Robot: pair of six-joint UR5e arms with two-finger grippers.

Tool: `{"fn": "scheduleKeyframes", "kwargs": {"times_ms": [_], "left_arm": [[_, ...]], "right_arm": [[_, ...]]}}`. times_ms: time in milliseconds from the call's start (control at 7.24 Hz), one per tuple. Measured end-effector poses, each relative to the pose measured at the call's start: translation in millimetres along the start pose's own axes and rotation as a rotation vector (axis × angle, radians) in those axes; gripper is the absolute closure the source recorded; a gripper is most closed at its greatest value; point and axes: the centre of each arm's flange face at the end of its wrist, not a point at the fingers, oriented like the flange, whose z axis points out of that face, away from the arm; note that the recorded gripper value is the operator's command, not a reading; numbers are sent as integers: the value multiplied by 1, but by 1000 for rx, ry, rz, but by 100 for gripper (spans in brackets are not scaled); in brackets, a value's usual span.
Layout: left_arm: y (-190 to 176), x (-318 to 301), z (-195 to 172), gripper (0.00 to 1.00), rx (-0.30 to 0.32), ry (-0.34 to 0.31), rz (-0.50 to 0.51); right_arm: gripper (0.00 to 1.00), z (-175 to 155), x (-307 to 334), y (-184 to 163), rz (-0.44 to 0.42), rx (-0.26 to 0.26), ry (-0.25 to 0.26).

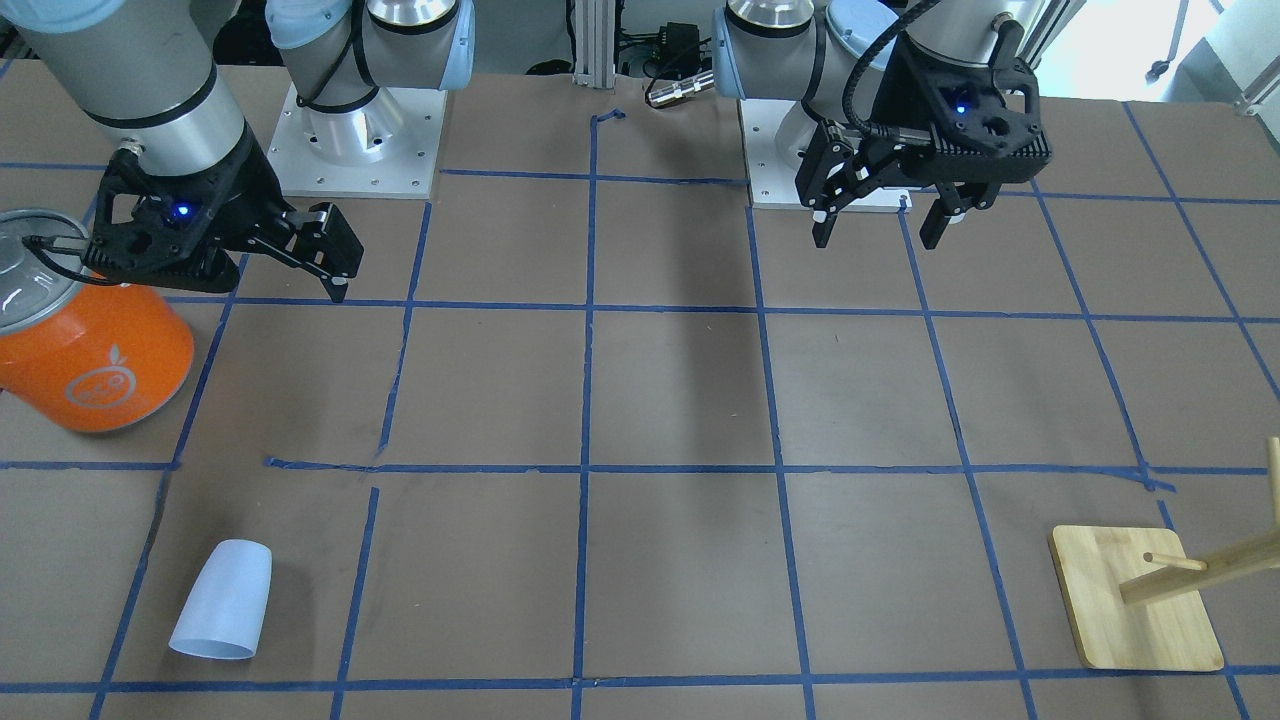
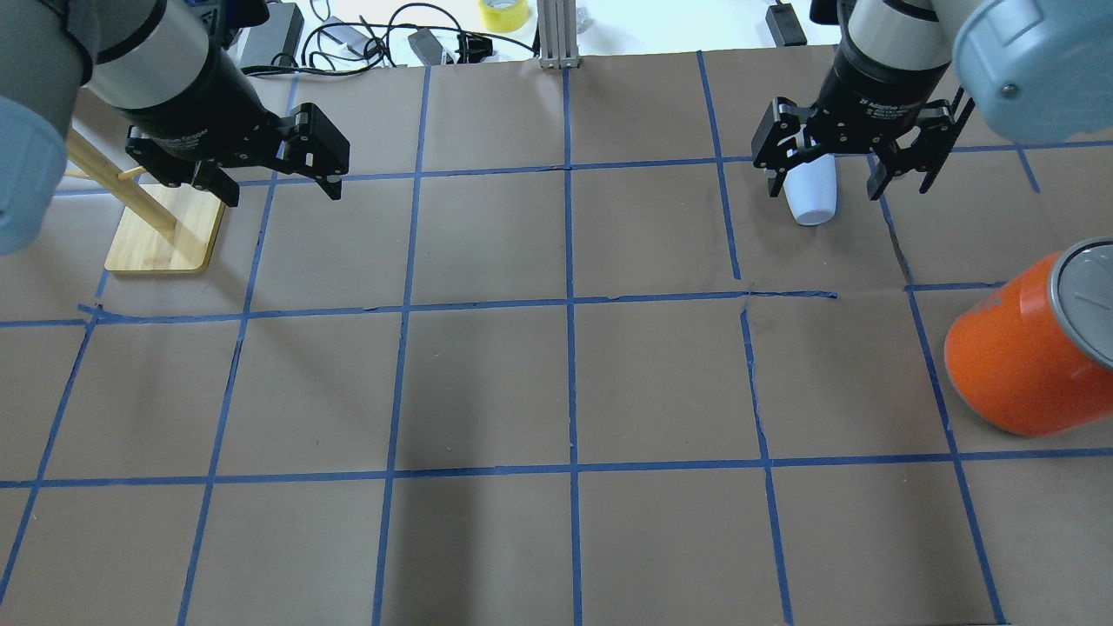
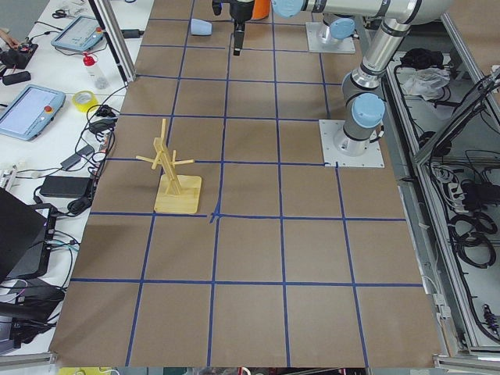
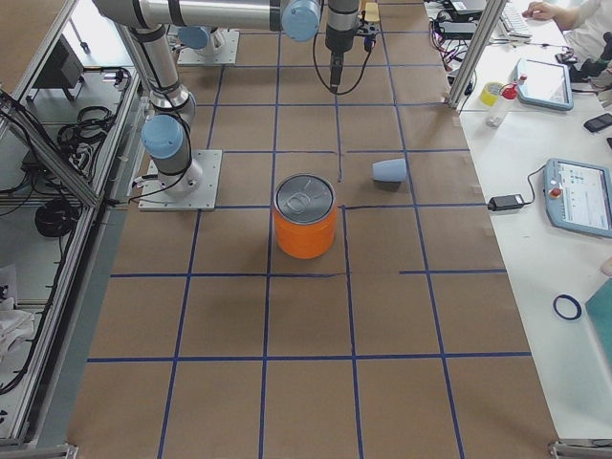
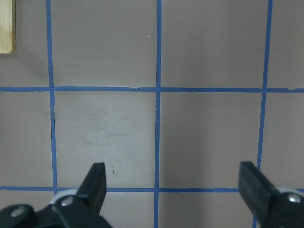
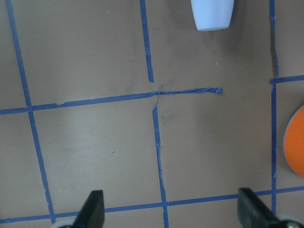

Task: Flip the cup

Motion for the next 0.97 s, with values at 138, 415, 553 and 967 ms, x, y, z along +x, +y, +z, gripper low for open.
{"fn": "scheduleKeyframes", "kwargs": {"times_ms": [138, 415, 553, 967], "left_arm": [[0, 0, 0, 0, 0, 0, 0], [0, -1, -1, 0, 1, 1, -1], [1, -1, -1, 0, 2, 1, -1], [1, -1, -2, 0, 2, 1, -1]], "right_arm": [[0, 3, 1, -2, 2, -6, 2], [0, 20, 4, -10, 2, -32, 27], [0, 24, 9, -15, -2, -32, 51], [0, 76, 14, -64, -13, 21, 103]]}}
